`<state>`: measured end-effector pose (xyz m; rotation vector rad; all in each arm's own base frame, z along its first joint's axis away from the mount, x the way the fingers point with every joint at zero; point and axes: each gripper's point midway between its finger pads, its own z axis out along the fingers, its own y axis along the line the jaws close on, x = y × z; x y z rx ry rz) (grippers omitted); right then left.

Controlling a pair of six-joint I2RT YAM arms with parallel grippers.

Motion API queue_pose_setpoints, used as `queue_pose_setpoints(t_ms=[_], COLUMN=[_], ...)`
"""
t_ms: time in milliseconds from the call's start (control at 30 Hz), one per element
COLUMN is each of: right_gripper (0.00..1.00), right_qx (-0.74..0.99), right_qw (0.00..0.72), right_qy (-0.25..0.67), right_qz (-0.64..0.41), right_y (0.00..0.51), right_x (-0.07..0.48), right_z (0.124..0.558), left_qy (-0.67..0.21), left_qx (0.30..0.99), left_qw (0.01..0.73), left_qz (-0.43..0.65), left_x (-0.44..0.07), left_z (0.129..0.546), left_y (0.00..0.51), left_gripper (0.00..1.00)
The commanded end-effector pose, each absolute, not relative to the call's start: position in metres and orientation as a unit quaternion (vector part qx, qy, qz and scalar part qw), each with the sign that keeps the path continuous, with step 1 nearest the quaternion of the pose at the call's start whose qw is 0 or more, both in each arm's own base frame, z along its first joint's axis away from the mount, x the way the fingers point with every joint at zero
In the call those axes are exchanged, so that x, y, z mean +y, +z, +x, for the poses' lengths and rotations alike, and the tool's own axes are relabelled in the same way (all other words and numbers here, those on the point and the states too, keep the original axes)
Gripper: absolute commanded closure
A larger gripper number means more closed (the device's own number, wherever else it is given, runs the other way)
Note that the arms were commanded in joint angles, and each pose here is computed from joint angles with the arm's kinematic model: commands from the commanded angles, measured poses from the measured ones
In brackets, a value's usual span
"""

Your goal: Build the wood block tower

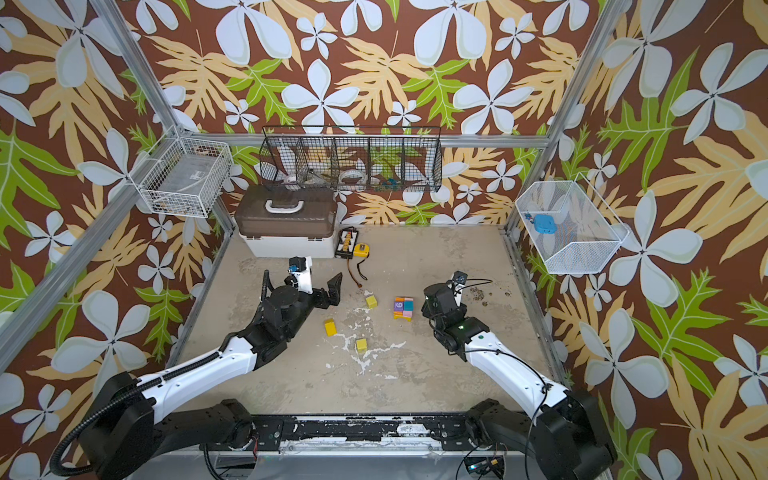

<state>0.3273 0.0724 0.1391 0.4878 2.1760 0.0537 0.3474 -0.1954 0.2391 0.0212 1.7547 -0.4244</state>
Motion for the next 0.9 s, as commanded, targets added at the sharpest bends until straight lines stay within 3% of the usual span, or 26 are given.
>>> queue_pose_setpoints(t_ms=[0,100,333,867], right_gripper=[0.34,0.39,0.4,0.43], right_qx=[0.881,0.892,0.899,0.913], right_qw=[0.431,0.406,0.383,0.354], right_qy=[0.024,0.013,0.026,0.042], right_qz=[0.196,0.198,0.21,0.198], right_y=[0.131,0.114,0.09,0.076], right_x=[0.079,0.081,0.086,0.099], right_z=[0.335,0.338,0.339,0.34], left_qy=[-0.211,-0.231,-0.277,-0.236], left_qx=[0.788,0.822,0.864,0.901], left_qw=[0.571,0.515,0.419,0.364], left_qz=[-0.092,-0.08,-0.024,0.036], left_x=[-0.186,-0.206,-0.258,-0.328], left_z=[0.35,0.35,0.353,0.343], left_y=[0.215,0.184,0.13,0.08], left_gripper=[0.0,0.15,0.28,0.31])
